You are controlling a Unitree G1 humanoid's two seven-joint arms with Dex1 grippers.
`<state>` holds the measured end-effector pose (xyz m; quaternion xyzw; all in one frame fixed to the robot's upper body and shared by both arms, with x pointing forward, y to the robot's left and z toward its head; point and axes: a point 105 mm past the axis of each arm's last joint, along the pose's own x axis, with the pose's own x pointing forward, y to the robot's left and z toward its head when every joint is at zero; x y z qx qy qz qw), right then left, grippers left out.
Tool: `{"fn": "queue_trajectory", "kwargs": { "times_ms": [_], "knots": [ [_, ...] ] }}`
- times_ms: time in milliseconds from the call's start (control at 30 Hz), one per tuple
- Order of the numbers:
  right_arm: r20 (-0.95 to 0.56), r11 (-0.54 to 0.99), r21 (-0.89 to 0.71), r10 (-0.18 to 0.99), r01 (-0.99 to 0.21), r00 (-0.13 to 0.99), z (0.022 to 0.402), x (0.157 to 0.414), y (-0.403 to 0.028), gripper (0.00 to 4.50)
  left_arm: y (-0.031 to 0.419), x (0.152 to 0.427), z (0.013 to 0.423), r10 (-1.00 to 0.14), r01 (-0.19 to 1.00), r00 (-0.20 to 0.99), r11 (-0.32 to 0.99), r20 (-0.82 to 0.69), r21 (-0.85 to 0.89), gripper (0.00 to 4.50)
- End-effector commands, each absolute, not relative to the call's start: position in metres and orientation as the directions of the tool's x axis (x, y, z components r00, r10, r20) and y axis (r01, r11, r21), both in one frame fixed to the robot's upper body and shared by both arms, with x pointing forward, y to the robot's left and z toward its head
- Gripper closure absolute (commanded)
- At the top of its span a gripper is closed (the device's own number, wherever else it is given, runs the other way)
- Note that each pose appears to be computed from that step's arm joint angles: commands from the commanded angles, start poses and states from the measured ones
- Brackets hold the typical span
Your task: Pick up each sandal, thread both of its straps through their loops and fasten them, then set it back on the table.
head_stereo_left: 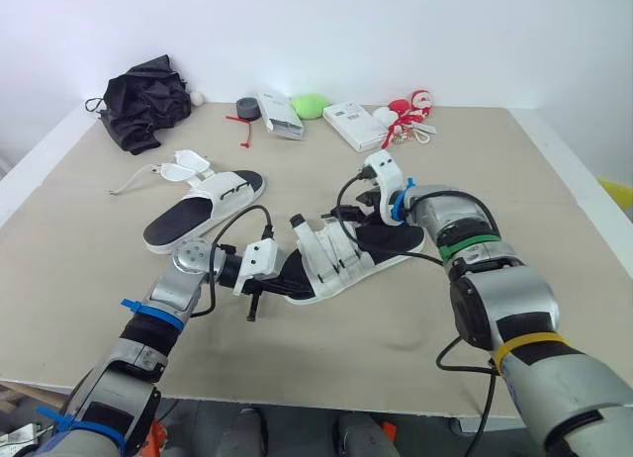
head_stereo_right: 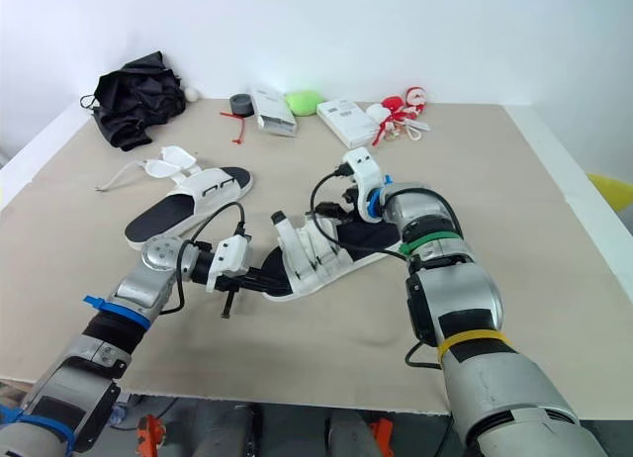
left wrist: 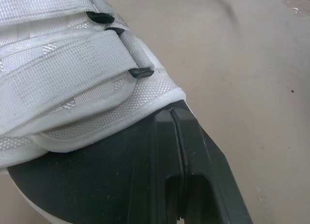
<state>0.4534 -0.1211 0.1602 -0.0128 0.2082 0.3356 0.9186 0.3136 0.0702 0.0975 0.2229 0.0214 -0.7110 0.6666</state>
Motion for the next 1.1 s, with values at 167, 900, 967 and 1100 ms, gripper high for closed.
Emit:
{"fn": "queue_trajectory", "kwargs": {
  "times_ms": [167,900,967,1100],
  "knots": [
    [-0.160,0.619,0.129,0.784,-0.775,0.600,0.238,0.436,-0.145,0.09,0.069,0.307,0.079,-0.905,0.967,-0.064,-0.161,-0.421,0.199,4.50],
    [-0.311,0.273,0.107,0.922,-0.956,0.229,0.178,0.297,-0.151,0.09,0.101,0.322,0.196,-0.967,0.910,0.067,-0.043,-0.247,0.413,4.50],
    [-0.312,0.282,0.101,0.920,-0.954,0.239,0.173,0.304,-0.146,0.09,0.115,0.317,0.203,-0.972,0.923,0.099,0.010,-0.212,0.385,4.50],
    [-0.306,0.292,0.110,0.919,-0.950,0.247,0.171,0.314,-0.144,0.09,0.133,0.304,0.211,-0.978,0.943,0.158,0.108,-0.136,0.316,4.50]
  ]
}}
